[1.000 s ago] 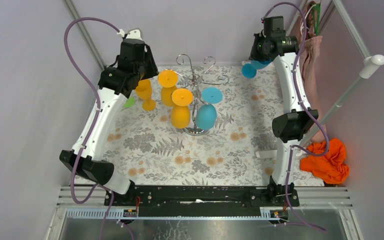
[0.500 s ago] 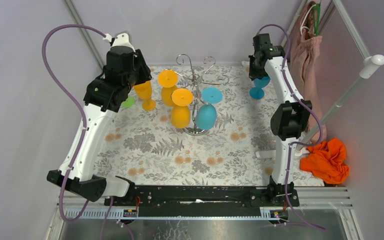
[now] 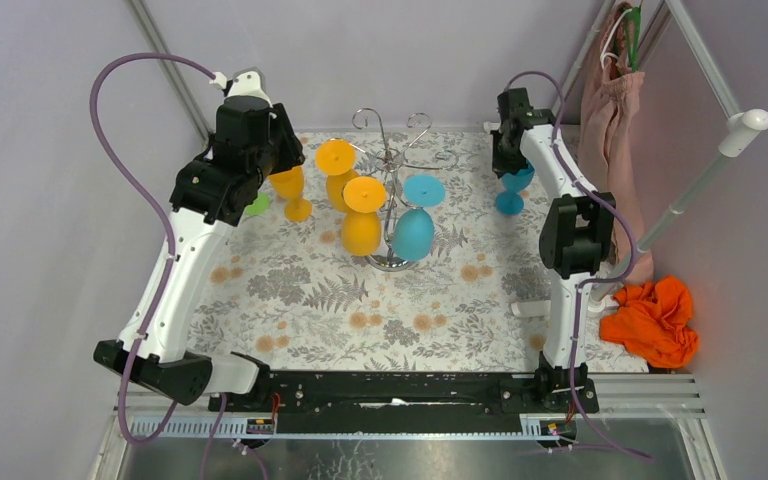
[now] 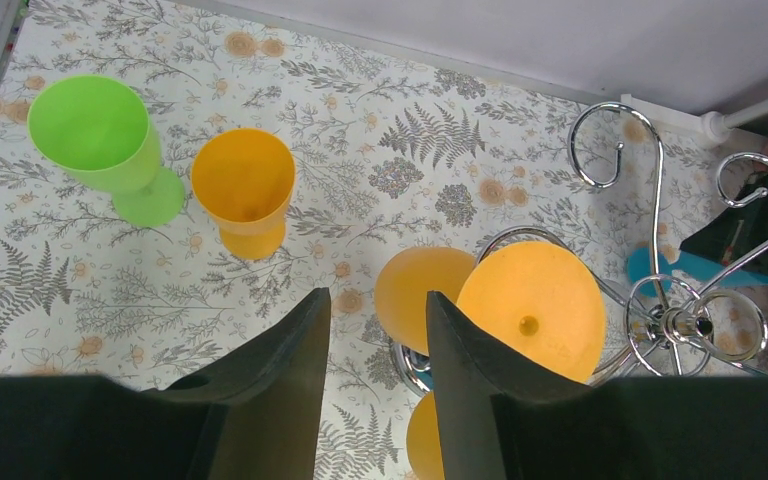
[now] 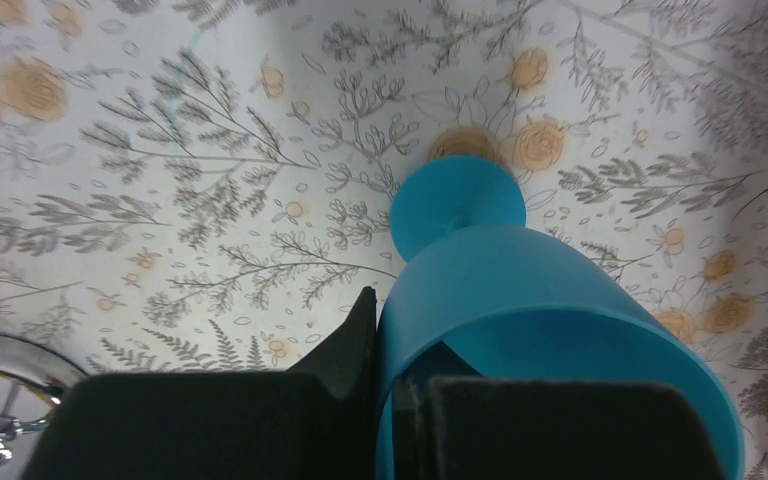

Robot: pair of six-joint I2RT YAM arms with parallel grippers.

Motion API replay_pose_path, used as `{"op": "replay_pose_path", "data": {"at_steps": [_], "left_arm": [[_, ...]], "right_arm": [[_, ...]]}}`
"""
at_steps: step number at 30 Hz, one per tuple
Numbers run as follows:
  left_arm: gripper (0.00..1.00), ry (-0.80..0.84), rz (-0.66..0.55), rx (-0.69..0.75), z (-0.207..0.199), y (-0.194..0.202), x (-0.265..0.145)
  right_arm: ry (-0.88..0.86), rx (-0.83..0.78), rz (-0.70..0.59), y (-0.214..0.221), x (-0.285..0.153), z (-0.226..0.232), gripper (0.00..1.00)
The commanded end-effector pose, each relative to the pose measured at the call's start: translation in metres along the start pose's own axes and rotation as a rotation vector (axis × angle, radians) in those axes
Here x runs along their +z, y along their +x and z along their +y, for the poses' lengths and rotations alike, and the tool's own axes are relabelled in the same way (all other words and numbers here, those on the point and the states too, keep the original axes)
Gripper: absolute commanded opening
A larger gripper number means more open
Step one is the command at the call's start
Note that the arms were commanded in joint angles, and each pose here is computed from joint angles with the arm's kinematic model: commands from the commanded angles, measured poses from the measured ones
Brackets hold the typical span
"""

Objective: Take the wine glass off the wine glass rack

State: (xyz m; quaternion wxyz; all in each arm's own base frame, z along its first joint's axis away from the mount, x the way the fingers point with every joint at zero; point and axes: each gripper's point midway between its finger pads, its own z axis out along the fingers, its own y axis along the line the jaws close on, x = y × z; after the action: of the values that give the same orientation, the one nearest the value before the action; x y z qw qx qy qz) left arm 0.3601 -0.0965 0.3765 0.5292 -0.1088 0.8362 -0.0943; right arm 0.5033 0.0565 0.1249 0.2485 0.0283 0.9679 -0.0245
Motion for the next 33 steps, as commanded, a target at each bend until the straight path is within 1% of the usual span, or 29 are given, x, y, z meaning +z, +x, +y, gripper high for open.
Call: {"op": "replay_pose_path", "data": {"at_steps": [1,15,19,20,23,26,28,33], "left_arm": [[0.48,0.014,-0.009,-0.005,-0.004,0.0,0.003],[0.49,0.037,-0.004,-0.007,-0.008,0.0,0.002],[0.5,0.047,0.009,-0.006,-0.011,0.003,0.005],[0.5,0.049,0.011,-0.007,-0.011,0.003,0.005],[0.51,0.051,0.016,-0.006,-0.011,0.005,0.006],[0.52,0.051,0.018,-0.012,-0.011,0.006,0.005],[0.52,0.05,0.013,-0.019,-0.011,0.006,0.004],[0.56,0.057,0.009,-0.05,-0.011,0.007,0.001]], "right_arm": [[-0.013,0.012,-0.075,-0.011,-0.008,-0.002,0.0],[-0.016,0.027,-0.037,0.006,-0.002,-0.002,0.0],[-0.019,0.035,-0.028,0.011,-0.007,-0.002,0.15],[-0.023,0.037,-0.032,0.011,-0.009,-0.002,0.23],[-0.028,0.043,-0.052,0.009,-0.017,-0.002,0.38],[-0.036,0.043,-0.075,0.003,-0.031,-0.002,0.41],[-0.038,0.045,-0.096,-0.003,-0.041,-0.003,0.47],[-0.041,0.052,-0.165,-0.017,-0.073,-0.006,0.49]]}}
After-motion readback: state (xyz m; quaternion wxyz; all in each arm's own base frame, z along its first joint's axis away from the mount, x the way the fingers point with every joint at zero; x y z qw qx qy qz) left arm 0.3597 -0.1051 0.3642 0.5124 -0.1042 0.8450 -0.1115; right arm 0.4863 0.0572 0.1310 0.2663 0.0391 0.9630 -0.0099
